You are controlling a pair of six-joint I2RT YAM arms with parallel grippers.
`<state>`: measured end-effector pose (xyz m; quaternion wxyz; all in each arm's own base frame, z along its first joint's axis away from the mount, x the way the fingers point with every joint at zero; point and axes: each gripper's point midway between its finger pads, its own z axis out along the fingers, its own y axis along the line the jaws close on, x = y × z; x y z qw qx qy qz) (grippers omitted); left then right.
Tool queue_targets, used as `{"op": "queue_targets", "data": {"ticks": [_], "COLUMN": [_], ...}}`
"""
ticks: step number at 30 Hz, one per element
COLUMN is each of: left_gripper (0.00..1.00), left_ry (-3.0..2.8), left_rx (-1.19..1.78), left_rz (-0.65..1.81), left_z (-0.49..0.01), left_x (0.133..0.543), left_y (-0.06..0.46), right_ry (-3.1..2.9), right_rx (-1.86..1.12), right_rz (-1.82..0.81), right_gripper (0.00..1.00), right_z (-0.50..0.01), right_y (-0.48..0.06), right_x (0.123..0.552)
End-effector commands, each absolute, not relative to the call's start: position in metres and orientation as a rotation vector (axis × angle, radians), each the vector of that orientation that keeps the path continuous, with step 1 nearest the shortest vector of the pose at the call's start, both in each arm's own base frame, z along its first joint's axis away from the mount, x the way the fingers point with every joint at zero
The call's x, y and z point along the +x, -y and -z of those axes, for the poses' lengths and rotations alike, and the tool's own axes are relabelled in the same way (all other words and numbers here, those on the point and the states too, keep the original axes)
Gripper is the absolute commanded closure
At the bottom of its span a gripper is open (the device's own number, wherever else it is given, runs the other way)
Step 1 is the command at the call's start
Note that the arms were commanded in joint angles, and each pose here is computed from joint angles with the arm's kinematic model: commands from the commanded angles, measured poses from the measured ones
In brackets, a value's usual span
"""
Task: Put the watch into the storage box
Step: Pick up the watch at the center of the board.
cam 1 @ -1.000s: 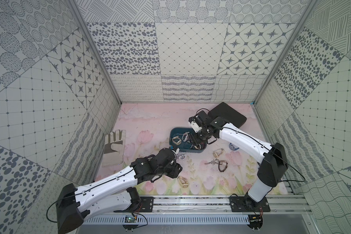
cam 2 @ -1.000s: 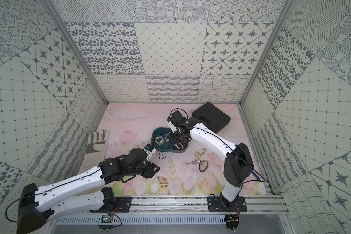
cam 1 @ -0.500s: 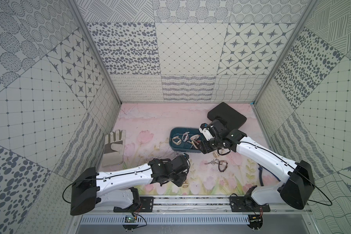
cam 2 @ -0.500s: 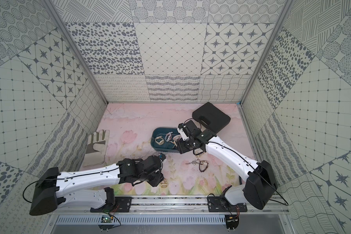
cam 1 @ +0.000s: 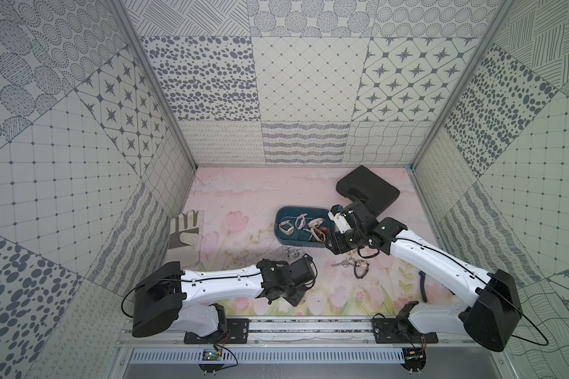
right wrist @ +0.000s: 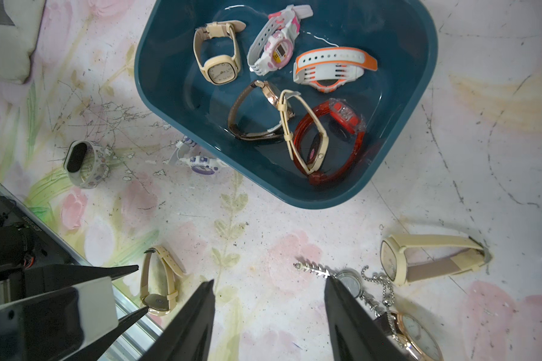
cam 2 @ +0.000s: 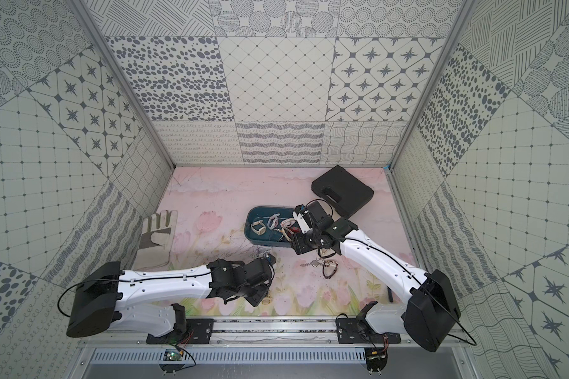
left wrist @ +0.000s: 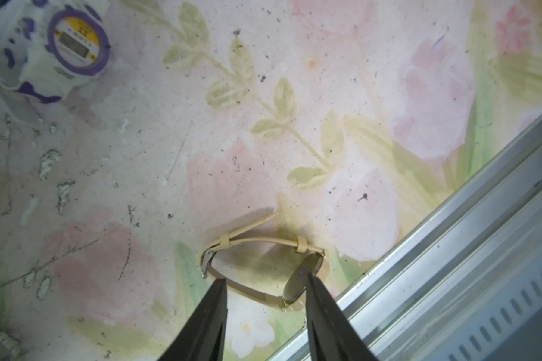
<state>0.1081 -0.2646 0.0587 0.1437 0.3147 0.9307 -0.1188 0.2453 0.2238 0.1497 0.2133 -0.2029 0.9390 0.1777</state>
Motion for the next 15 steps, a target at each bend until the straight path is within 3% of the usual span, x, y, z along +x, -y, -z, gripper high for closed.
{"op": "queue_targets", "data": {"ticks": [1, 8, 15], "left_gripper": [0.54, 0.58, 0.6], "left_ry": [-2.754, -2.821, -2.847], "left_rx": [0.584, 0.339, 0.341], "left_rz": [0.402, 0.38, 0.321], "left_z": [-0.06, -0.052, -0.039], "left_x": [0.113, 0.112, 0.114], "left_y": [0.265, 0.252, 0.248], "right_ry": [-2.56, -2.564, -2.567], "right_rx": [-0.548, -0.549, -0.554], "right_rz": [-0.519, -0.514, -0.519], "right_gripper": [0.39, 0.39, 0.39], "right_z": [-0.156, -0.151, -0.146], "right_y": [-0.226, -0.224, -0.224], "right_x": [0.25, 0.248, 0.246]}}
